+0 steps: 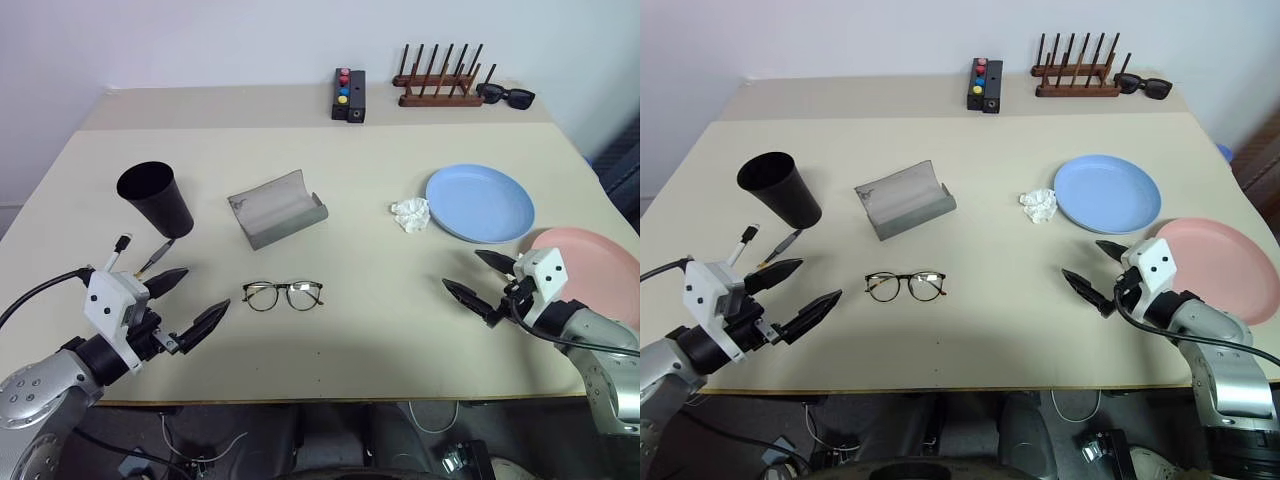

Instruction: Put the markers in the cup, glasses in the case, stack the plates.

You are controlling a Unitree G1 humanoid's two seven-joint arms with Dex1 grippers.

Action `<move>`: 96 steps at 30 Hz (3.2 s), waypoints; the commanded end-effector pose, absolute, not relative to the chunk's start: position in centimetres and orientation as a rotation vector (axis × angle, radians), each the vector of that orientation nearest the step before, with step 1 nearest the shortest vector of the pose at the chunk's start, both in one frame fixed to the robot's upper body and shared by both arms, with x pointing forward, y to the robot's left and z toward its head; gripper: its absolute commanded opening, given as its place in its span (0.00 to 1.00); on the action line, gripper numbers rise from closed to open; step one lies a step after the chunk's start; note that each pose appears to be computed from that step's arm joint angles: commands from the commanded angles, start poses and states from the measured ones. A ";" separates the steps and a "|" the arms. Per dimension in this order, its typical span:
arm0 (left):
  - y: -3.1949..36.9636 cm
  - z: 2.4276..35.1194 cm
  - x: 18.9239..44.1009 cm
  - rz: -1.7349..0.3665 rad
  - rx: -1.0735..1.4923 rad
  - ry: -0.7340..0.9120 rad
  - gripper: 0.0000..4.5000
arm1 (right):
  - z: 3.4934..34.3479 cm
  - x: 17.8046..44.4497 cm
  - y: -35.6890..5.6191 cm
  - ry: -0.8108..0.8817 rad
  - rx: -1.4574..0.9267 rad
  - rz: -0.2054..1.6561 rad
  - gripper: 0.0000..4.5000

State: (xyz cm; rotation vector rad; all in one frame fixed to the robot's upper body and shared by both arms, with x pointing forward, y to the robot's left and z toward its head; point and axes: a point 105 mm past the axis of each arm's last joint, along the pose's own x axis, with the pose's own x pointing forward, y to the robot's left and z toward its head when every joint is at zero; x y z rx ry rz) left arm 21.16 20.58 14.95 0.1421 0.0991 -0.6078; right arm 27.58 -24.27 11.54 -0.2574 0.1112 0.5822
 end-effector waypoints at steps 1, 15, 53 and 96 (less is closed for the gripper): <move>20.7 15.3 21.0 -0.608 0.158 0.082 1.00 | 13.0 27.6 -23.7 0.061 -0.265 0.591 0.98; 20.4 14.3 20.9 -0.603 0.142 0.082 1.00 | 13.7 27.2 -23.9 0.055 -0.267 0.649 0.98; 25.2 16.1 22.1 -0.264 0.017 0.016 1.00 | 16.2 28.2 -17.2 -0.033 -0.261 1.067 0.98; 32.8 14.2 28.2 -0.101 0.115 0.563 1.00 | 19.6 30.2 -11.1 -0.205 -0.140 1.348 0.98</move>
